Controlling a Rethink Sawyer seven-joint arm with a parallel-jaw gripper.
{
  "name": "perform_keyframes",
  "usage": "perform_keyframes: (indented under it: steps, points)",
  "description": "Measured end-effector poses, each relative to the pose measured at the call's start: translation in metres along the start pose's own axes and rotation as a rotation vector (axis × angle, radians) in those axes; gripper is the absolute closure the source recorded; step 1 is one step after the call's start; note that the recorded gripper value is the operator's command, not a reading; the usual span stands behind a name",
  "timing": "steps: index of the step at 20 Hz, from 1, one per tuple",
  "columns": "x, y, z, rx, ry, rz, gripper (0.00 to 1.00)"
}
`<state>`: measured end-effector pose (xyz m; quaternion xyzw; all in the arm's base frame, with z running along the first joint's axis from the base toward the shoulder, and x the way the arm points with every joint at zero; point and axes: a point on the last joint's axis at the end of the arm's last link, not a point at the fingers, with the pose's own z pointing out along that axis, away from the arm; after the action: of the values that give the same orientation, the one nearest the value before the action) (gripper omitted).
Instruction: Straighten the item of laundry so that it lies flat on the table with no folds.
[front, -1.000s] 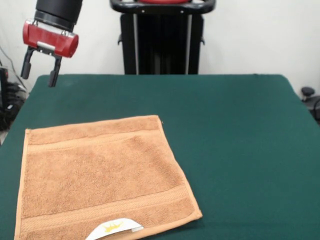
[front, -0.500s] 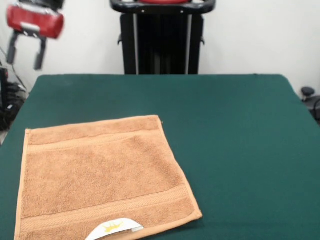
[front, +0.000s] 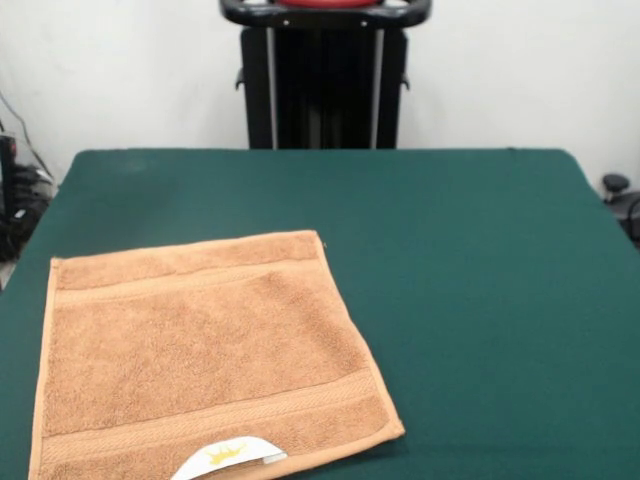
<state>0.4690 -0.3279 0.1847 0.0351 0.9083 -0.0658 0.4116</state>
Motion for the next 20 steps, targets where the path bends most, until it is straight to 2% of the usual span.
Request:
perform_keyframes:
  steps: [4, 7, 8, 11, 13, 20]
  points:
    - [-0.009, 0.015, 0.004, -0.057, -0.045, -0.050, 0.00]
    - [-0.005, 0.026, 0.009, -0.082, -0.042, -0.070, 0.00]
    - [0.001, 0.043, 0.016, -0.109, -0.033, -0.100, 0.00]
    - [0.007, 0.064, 0.022, -0.143, -0.033, -0.138, 0.00]
    - [0.009, 0.081, 0.026, -0.172, -0.058, -0.165, 0.00]
    - [0.012, 0.102, 0.032, -0.211, -0.142, -0.182, 0.00]
